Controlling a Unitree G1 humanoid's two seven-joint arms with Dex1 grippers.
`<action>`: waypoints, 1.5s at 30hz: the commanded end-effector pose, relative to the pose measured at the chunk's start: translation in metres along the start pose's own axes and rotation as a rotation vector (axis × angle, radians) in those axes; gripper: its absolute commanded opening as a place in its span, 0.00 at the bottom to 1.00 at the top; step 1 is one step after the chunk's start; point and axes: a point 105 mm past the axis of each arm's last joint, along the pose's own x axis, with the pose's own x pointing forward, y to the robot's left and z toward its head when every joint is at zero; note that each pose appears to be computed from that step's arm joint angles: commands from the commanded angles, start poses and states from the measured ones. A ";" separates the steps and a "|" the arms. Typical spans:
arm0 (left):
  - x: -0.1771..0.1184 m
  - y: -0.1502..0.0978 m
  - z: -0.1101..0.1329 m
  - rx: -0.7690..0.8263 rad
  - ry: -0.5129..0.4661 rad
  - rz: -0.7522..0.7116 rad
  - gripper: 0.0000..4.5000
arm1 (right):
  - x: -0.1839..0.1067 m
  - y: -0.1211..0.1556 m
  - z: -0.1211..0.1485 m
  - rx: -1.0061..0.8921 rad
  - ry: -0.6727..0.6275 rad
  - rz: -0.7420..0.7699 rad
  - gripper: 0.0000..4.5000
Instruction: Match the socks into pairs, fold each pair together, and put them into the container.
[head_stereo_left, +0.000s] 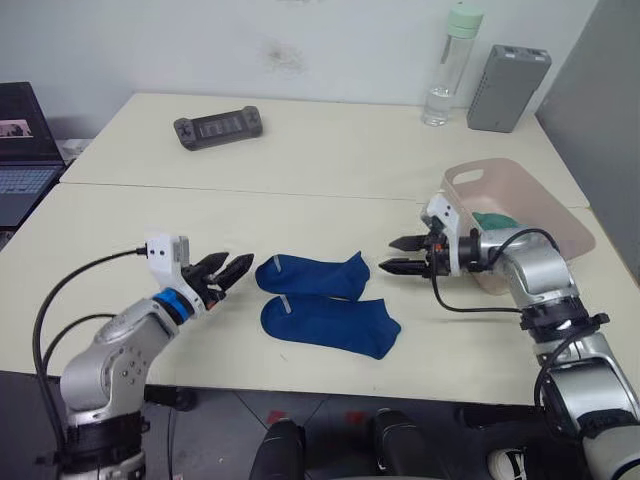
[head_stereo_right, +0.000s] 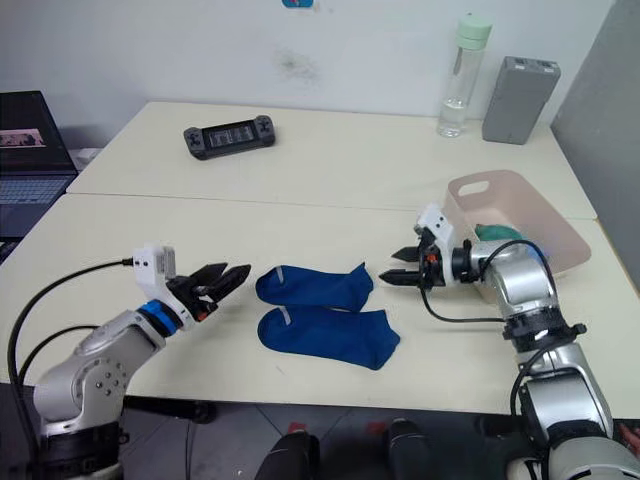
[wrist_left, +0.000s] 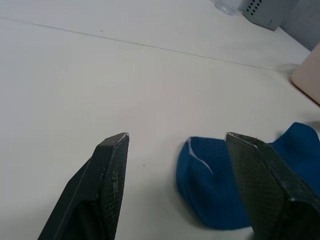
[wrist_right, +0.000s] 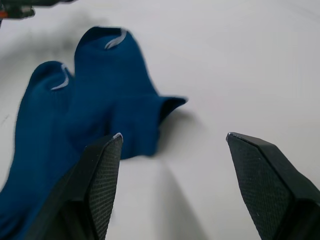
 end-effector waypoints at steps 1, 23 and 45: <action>0.009 0.001 -0.006 0.050 0.068 -0.037 0.71 | 0.010 0.008 -0.003 0.093 -0.002 0.000 0.79; 0.027 0.006 -0.037 0.185 0.262 -0.147 0.17 | 0.037 0.018 0.008 0.123 -0.008 0.049 0.10; 0.013 -0.047 0.037 0.148 0.049 -0.353 0.01 | -0.009 0.039 0.053 0.213 0.019 0.075 0.00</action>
